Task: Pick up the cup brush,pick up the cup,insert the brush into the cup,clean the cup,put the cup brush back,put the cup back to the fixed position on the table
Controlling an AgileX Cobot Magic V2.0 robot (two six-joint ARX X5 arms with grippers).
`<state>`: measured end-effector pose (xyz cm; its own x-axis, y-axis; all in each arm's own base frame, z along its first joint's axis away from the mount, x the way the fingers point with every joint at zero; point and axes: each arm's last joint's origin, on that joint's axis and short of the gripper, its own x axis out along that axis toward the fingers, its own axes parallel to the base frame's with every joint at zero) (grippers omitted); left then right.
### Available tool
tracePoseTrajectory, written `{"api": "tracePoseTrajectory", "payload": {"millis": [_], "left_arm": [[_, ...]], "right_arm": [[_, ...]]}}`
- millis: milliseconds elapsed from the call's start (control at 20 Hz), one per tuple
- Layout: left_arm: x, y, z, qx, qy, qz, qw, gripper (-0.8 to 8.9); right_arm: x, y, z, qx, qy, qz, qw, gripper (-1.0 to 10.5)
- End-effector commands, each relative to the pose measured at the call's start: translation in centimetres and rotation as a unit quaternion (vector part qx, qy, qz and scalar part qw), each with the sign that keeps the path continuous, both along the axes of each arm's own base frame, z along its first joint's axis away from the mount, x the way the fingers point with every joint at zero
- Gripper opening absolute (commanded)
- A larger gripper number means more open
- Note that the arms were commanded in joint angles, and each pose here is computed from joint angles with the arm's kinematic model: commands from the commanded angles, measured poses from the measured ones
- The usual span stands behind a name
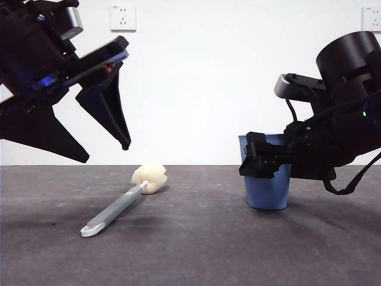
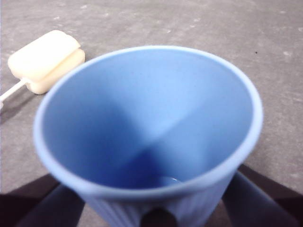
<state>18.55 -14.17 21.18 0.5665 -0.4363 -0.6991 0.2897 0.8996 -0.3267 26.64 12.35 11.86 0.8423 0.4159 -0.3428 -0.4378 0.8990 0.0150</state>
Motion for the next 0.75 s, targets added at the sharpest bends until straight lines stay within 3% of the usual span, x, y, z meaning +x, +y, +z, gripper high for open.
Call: {"api": "tracePoseTrajectory", "payload": {"millis": [50,450,750], "left_arm": [[-0.1,0.0,-0.3,0.005,-0.002,-0.005,1.000,3.23],[-0.1,0.0,-0.3,0.007,0.000,-0.005,1.000,3.22],[-0.1,0.0,-0.3,0.007,0.001,-0.005,1.000,3.22]], "right_arm": [[-0.1,-0.1,0.2,-0.007,-0.007,0.001,1.000,5.1],[-0.3,-0.1,1.1,-0.005,-0.011,0.002,1.000,5.4],[-1.5,-0.7,2.8,-0.023,0.028,-0.001,0.999,5.4]]}}
